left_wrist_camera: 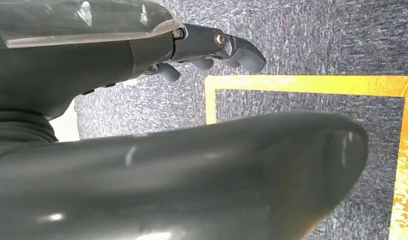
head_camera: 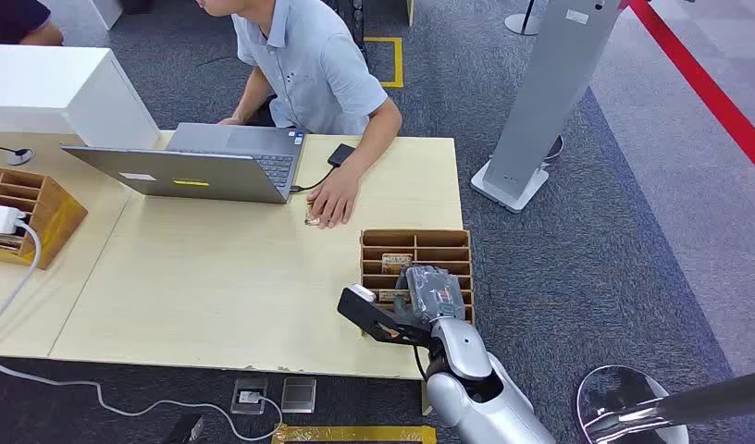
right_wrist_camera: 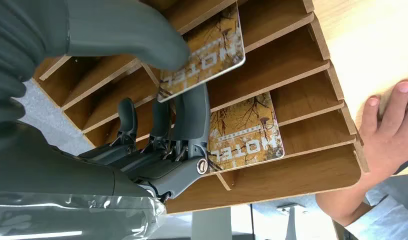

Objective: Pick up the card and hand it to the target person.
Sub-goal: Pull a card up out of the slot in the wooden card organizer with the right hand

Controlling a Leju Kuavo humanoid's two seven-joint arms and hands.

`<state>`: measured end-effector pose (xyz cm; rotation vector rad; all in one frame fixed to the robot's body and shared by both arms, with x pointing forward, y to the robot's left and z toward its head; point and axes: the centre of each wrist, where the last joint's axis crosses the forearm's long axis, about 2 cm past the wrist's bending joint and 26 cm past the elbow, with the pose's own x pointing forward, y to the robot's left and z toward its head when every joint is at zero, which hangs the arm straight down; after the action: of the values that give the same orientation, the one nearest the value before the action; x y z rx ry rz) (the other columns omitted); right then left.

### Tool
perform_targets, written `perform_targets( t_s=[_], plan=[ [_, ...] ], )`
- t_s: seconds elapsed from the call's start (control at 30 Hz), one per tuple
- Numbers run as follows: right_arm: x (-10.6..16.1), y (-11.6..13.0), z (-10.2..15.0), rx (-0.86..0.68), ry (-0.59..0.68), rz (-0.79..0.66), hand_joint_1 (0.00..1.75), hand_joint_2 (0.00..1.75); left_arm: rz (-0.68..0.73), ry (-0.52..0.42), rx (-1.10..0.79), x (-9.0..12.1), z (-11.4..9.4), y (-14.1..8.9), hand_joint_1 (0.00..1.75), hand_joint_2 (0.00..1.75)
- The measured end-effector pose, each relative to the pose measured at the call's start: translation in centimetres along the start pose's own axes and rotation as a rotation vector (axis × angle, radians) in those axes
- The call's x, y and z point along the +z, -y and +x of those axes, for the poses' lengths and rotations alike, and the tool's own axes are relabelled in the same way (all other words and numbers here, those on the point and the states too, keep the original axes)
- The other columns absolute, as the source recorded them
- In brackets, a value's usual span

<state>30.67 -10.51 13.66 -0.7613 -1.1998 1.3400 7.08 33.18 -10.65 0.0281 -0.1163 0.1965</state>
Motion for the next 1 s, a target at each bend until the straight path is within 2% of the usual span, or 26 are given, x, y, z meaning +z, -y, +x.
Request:
perform_targets(
  t_s=[0.13,0.2,0.23,0.37,0.4,0.8,1.0],
  plan=[
    [0.0,0.0,0.0,0.0,0.0,0.001,1.11,1.75,0.0,0.0,0.001,0.0,0.0,0.0,0.0,0.0],
    [-0.1,0.0,0.1,0.003,0.002,0.006,1.18,1.75,0.001,-0.001,0.006,0.0,0.0,0.0,0.0,0.0],
    [-0.1,-0.1,0.2,0.005,0.004,0.01,1.24,1.75,0.001,-0.001,0.01,0.0,0.0,0.0,0.0,0.0],
    [-0.2,-0.1,0.4,0.014,0.012,0.018,1.69,1.75,-0.001,0.006,0.044,0.0,0.0,-0.1,0.0,0.0],
    [-0.2,-0.1,0.4,0.015,0.013,0.02,1.73,1.75,-0.002,0.008,0.049,0.0,0.0,-0.1,0.0,0.0],
    [0.0,0.1,-0.5,-0.009,0.006,0.007,1.75,1.75,0.006,0.011,0.039,0.0,0.0,-0.1,0.0,0.0],
    [1.2,2.1,-0.5,-0.073,0.051,-0.075,1.75,1.75,0.005,0.004,0.04,0.0,0.0,-0.1,0.0,0.0]
  ],
)
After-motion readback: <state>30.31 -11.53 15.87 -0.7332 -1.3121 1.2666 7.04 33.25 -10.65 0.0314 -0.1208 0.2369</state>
